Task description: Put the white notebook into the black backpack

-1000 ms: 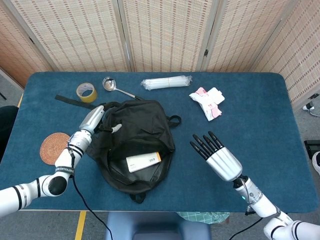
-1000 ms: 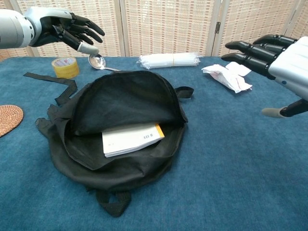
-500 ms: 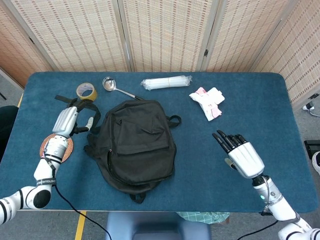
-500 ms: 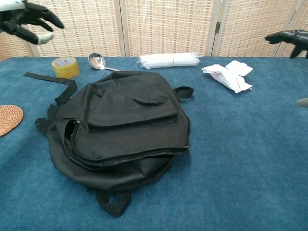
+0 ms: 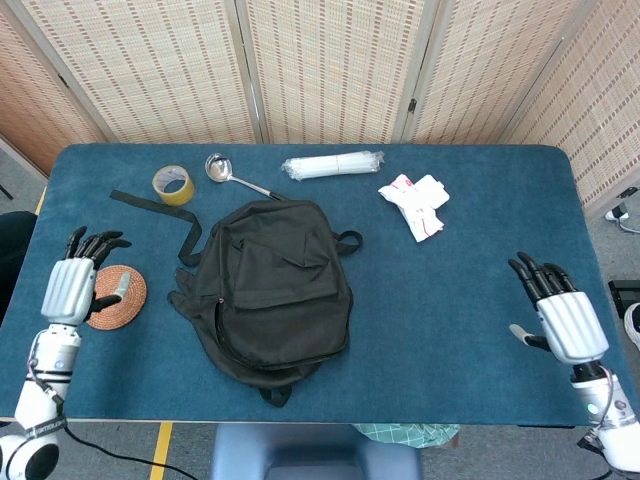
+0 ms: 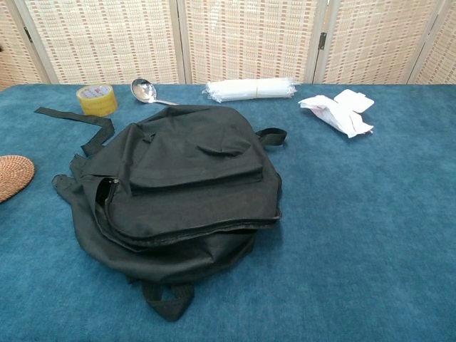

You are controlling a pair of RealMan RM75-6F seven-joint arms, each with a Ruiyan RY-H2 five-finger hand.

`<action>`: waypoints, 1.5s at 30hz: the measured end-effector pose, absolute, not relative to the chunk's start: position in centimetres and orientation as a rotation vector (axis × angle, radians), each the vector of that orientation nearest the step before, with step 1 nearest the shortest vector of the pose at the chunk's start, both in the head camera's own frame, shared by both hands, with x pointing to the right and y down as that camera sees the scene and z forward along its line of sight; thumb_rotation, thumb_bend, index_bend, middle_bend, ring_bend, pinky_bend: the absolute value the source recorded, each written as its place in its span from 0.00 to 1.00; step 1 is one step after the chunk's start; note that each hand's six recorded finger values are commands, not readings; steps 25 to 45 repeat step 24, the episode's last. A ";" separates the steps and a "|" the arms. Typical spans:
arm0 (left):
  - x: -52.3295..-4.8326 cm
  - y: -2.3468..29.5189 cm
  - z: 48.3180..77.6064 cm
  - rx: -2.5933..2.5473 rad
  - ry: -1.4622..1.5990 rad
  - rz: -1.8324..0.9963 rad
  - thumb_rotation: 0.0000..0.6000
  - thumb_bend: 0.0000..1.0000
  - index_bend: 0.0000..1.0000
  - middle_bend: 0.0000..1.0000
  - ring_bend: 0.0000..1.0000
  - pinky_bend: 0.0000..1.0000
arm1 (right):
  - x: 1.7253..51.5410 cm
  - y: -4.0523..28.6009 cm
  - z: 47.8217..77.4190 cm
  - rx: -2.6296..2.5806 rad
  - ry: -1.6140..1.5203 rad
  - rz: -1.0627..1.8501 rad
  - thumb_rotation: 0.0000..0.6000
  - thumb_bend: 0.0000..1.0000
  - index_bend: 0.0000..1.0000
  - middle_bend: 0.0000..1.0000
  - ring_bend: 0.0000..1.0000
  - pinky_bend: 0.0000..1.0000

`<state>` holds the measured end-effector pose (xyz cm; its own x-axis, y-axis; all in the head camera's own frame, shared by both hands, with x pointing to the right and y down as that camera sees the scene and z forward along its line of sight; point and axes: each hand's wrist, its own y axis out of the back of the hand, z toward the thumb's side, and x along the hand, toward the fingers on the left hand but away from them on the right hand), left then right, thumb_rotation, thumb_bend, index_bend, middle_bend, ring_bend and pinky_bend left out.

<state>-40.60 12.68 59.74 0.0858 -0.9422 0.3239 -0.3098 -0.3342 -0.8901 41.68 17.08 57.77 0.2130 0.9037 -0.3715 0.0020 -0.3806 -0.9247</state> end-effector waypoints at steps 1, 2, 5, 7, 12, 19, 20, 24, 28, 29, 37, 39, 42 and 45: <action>-41.1 13.8 59.4 -1.712 1.241 -1.266 1.00 0.48 0.31 0.24 0.19 0.00 | 42.1 17.3 57.5 -1.610 -0.885 1.310 1.00 0.10 0.04 0.06 0.17 0.13; -41.4 14.6 59.2 -1.703 1.238 -1.271 1.00 0.48 0.31 0.24 0.19 0.00 | 42.4 17.5 57.3 -1.607 -0.900 1.320 1.00 0.10 0.03 0.06 0.17 0.13; -42.1 16.8 58.5 -1.683 1.228 -1.281 1.00 0.47 0.30 0.23 0.19 0.00 | 43.7 18.1 56.6 -1.584 -0.948 1.352 1.00 0.10 0.03 0.06 0.17 0.13; -42.5 17.9 58.1 -1.666 1.236 -1.284 1.00 0.47 0.30 0.23 0.19 0.00 | 44.3 18.5 56.1 -1.564 -0.972 1.368 1.00 0.10 0.03 0.06 0.16 0.13; -43.0 20.0 57.5 -1.634 1.223 -1.303 1.00 0.47 0.30 0.23 0.19 0.00 | 45.3 19.5 55.5 -1.525 -1.015 1.389 1.00 0.10 0.03 0.06 0.16 0.13; -43.6 22.3 57.2 -1.616 1.202 -1.367 1.00 0.47 0.29 0.23 0.18 0.00 | 45.7 20.3 55.3 -1.496 -1.037 1.409 1.00 0.10 0.03 0.06 0.16 0.13; -43.6 22.5 57.3 -1.620 1.198 -1.375 1.00 0.47 0.29 0.23 0.18 0.00 | 45.7 20.3 55.3 -1.497 -1.039 1.410 1.00 0.10 0.03 0.06 0.16 0.13; -43.5 23.1 57.3 -1.628 1.172 -1.398 1.00 0.47 0.28 0.22 0.18 0.00 | 45.6 20.4 55.4 -1.503 -1.037 1.411 1.00 0.10 0.03 0.06 0.16 0.13; -43.5 23.1 57.3 -1.628 1.172 -1.398 1.00 0.47 0.28 0.22 0.18 0.00 | 45.6 20.4 55.4 -1.503 -1.037 1.411 1.00 0.10 0.03 0.06 0.16 0.13; -43.5 23.1 57.3 -1.628 1.172 -1.398 1.00 0.47 0.28 0.22 0.18 0.00 | 45.6 20.4 55.4 -1.503 -1.037 1.411 1.00 0.10 0.03 0.06 0.16 0.13; -43.5 23.1 57.3 -1.628 1.172 -1.398 1.00 0.47 0.28 0.22 0.18 0.00 | 45.6 20.4 55.4 -1.503 -1.037 1.411 1.00 0.10 0.03 0.06 0.16 0.13; -43.5 23.1 57.3 -1.628 1.172 -1.398 1.00 0.47 0.28 0.22 0.18 0.00 | 45.6 20.4 55.4 -1.503 -1.037 1.411 1.00 0.10 0.03 0.06 0.16 0.13; -43.5 23.1 57.3 -1.628 1.172 -1.398 1.00 0.47 0.28 0.22 0.18 0.00 | 45.6 20.4 55.4 -1.503 -1.037 1.411 1.00 0.10 0.03 0.06 0.16 0.13; -43.5 23.1 57.3 -1.628 1.172 -1.398 1.00 0.47 0.28 0.22 0.18 0.00 | 45.6 20.4 55.4 -1.503 -1.037 1.411 1.00 0.10 0.03 0.06 0.16 0.13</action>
